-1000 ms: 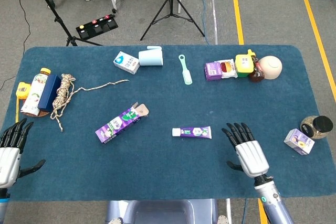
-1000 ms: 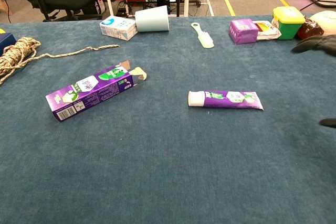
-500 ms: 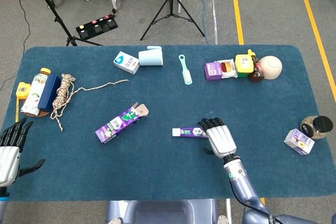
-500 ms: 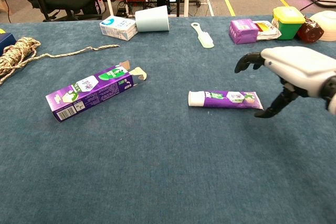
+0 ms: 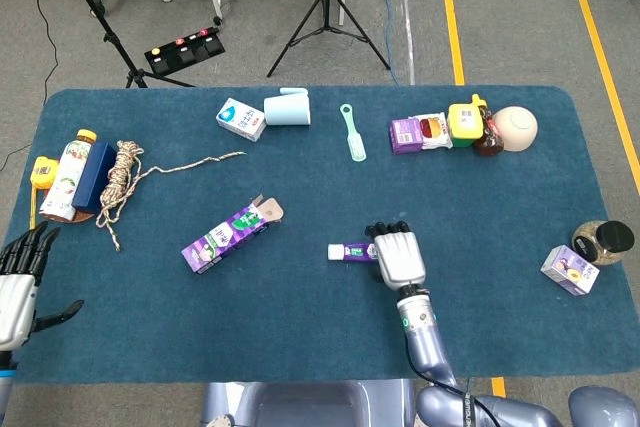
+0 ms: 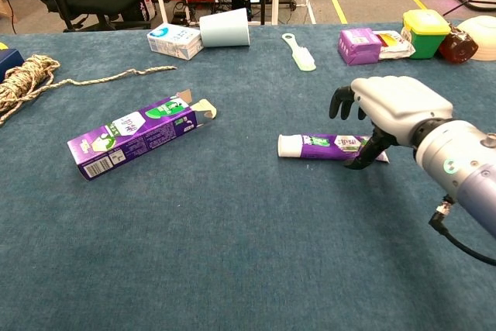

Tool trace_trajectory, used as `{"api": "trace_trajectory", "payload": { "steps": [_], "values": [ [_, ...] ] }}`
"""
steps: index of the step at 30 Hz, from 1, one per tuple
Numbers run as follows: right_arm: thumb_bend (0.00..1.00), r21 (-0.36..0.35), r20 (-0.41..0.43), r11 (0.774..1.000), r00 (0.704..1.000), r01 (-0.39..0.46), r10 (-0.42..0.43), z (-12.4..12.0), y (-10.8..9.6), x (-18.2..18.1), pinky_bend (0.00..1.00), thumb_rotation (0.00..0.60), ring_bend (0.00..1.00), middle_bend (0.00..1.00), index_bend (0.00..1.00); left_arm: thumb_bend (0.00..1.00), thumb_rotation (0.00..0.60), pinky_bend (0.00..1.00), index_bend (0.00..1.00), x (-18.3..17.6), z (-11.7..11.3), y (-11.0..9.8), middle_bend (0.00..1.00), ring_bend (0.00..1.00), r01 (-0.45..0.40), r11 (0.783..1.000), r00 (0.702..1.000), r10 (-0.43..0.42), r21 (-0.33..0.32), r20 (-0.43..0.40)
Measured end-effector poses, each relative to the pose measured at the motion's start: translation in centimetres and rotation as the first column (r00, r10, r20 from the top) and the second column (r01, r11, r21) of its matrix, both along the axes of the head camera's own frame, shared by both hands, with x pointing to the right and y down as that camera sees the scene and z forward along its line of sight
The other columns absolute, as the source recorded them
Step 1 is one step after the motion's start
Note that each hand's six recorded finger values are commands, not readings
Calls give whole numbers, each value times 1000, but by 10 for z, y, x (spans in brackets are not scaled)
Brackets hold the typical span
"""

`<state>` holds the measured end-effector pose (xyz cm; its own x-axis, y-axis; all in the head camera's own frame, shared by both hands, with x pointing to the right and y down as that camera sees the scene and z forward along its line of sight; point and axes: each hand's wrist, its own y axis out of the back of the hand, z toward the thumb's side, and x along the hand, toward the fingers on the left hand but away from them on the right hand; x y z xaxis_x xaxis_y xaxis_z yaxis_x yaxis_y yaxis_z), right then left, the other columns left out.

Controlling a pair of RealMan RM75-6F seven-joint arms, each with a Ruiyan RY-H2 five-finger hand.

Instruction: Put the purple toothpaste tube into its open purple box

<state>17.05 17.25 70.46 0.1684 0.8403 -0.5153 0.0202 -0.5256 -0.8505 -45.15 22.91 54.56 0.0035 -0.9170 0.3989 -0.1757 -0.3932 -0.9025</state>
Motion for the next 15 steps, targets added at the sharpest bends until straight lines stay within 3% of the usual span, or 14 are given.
{"api": "trace_trajectory", "payload": {
  "steps": [15],
  "values": [
    [242, -1, -55, 1000, 998, -4, 4, 16, -10, 2, 304, 600, 425, 410, 372, 54, 600, 73, 0, -1, 1, -1, 0, 0, 7, 1000, 1000, -7, -5, 2]
  ]
}}
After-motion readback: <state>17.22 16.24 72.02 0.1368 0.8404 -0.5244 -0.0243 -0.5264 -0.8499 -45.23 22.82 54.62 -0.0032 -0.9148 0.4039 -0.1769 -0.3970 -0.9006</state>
